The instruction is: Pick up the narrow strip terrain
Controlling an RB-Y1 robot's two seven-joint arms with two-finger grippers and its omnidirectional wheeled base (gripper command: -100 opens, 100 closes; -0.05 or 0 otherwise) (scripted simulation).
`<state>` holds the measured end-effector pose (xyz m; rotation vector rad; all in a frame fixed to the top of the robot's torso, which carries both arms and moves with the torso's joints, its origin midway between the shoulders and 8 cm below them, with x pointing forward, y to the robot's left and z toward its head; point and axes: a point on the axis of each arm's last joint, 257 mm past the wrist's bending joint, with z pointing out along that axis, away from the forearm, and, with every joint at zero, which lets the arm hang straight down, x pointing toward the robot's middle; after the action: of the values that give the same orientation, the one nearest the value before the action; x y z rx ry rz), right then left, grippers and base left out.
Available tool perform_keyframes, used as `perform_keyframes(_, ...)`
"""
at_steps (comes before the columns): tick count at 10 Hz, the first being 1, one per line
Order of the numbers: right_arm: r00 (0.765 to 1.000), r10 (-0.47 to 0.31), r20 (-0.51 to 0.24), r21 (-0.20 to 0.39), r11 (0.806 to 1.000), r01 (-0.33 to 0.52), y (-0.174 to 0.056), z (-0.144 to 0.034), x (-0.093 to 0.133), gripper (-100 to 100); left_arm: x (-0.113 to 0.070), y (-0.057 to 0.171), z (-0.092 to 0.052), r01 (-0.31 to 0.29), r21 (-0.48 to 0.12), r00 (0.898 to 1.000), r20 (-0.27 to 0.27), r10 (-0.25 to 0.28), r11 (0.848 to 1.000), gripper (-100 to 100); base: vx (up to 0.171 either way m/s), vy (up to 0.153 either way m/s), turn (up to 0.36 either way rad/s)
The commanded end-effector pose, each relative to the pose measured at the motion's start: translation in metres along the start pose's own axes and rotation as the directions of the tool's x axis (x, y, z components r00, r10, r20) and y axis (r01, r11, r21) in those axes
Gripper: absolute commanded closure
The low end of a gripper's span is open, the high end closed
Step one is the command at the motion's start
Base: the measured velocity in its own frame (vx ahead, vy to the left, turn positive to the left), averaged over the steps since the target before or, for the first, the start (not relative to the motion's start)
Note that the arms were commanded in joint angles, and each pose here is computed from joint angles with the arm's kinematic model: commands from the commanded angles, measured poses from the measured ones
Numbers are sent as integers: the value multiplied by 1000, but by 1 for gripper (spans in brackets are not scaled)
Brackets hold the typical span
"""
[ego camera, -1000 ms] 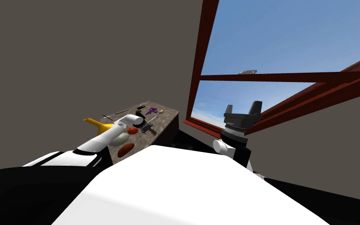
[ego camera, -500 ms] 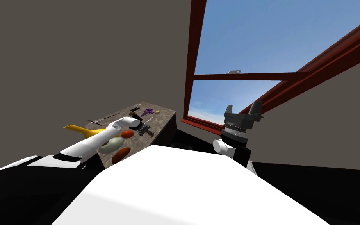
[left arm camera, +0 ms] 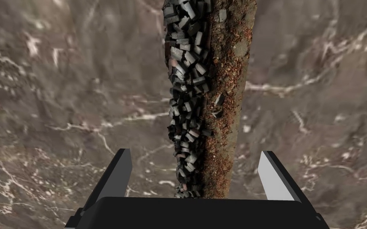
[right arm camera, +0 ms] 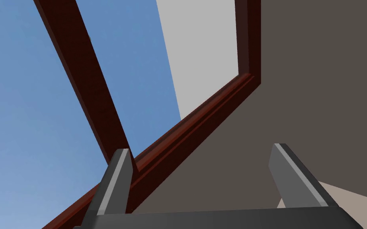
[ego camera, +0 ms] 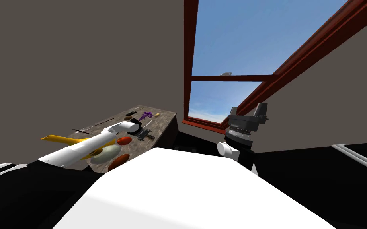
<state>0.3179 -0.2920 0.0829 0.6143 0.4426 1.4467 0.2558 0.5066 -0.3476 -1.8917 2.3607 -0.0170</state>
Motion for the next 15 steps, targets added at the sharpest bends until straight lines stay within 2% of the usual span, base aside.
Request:
perform_keyframes(1,1000,0,0,0,1000,0,0,0,0,0,-6,11,1,38,-4,999,4,-38,999,-100,-41,0,-223)
perform_keyframes(2,1000,0,0,0,1000,0,0,0,0,0,-6,9,1,38,6,999,5,-38,999,-100,-35,4,-89)
perform_keyframes(3,1000,0,0,0,1000,0,0,0,0,0,-12,20,2,69,-3,998,9,-69,998,-100,-40,-3,-156)
perform_keyframes(4,1000,0,0,0,1000,0,0,0,0,0,-12,18,2,69,4,998,9,-69,998,-100,-35,1,-126)
perform_keyframes(5,1000,0,0,0,1000,0,0,0,0,0,-18,30,3,101,-4,995,14,-101,995,-100,-37,-1,-239)
perform_keyframes(6,1000,0,0,0,1000,0,0,0,0,0,-18,28,3,101,2,995,14,-101,995,-100,-34,3,-104)
perform_keyframes(7,1000,0,0,0,1000,0,0,0,0,0,-24,38,3,133,-3,991,20,-133,991,-100,-41,-2,-211)
perform_keyframes(9,1000,0,0,0,1000,0,0,0,0,0,-23,37,3,128,-2,992,20,-128,992,-100,-25,-1,-50)
perform_keyframes(10,1000,0,0,0,1000,0,0,0,0,0,-24,37,3,129,1,991,20,-129,992,100,0,0,0)
perform_keyframes(14,1000,0,0,0,1000,0,0,0,0,0,-24,37,3,130,0,991,20,-130,992,100,0,0,0)
perform_keyframes(15,1000,0,0,0,1000,0,0,0,0,0,-24,37,3,130,0,991,20,-130,992,0,0,0,0)
